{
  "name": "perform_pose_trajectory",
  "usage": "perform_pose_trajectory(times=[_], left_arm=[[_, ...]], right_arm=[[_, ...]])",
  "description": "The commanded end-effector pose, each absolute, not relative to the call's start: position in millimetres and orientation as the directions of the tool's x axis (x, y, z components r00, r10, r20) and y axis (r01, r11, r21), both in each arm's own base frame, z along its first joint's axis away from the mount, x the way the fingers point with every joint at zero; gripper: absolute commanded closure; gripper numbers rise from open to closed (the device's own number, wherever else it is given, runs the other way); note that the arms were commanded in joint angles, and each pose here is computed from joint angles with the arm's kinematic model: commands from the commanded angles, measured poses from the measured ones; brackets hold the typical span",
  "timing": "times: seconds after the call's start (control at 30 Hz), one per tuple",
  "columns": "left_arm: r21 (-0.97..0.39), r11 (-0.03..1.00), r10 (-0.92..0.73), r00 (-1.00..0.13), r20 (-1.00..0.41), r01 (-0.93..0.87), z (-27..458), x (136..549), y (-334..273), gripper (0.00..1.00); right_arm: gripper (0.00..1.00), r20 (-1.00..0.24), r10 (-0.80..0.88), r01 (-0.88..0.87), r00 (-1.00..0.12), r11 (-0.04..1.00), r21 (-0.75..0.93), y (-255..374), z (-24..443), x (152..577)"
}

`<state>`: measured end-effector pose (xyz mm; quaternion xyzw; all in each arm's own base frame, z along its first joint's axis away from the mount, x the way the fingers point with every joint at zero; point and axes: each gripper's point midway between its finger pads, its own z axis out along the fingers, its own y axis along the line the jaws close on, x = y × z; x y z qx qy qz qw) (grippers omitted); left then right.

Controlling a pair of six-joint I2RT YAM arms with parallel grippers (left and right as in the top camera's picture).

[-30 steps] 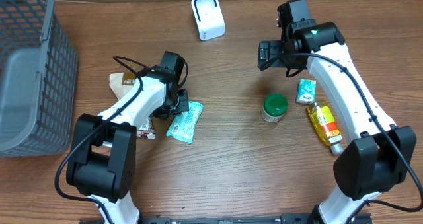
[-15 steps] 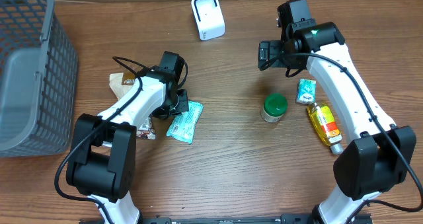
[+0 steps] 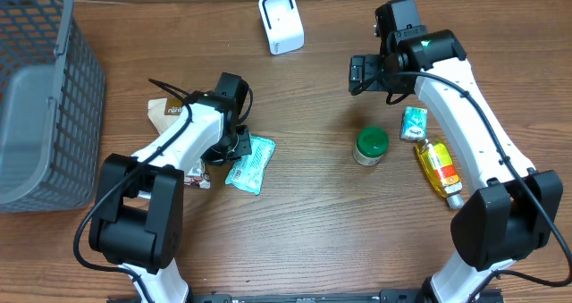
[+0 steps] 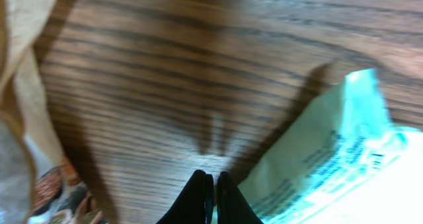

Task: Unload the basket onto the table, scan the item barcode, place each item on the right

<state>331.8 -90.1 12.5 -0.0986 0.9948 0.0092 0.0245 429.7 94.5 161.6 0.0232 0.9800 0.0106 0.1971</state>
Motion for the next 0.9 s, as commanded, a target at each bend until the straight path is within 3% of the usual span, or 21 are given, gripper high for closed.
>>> perform_pose_trajectory(times=[0.0, 0.53, 0.7, 0.87], left_arm=[[0.050, 0.966, -0.254, -0.967, -0.032, -0.256, 7, 328, -71, 0.92], [0.108, 0.958, -0.267, -0.964, 0.001, -0.266, 0, 320, -58, 0.96], [-0.011, 0.996, -0.083, -0.996, 0.045, -0.083, -16, 327, -80, 0.96], [-0.035, 0.999, -0.033, -0.999, -0.025, -0.032, -7, 349, -87, 0.96]], right_arm=[[0.00, -0.414, 0.066, 0.056, -0.908, 0.998, 0.036, 92, 172, 433], [0.00, -0.414, 0.066, 0.056, -0.908, 0.998, 0.036, 92, 172, 433], [0.00, -0.414, 0.066, 0.056, -0.908, 0.998, 0.036, 92, 172, 433], [0.00, -0.414, 0.066, 0.056, -0.908, 0.998, 0.036, 92, 172, 433]])
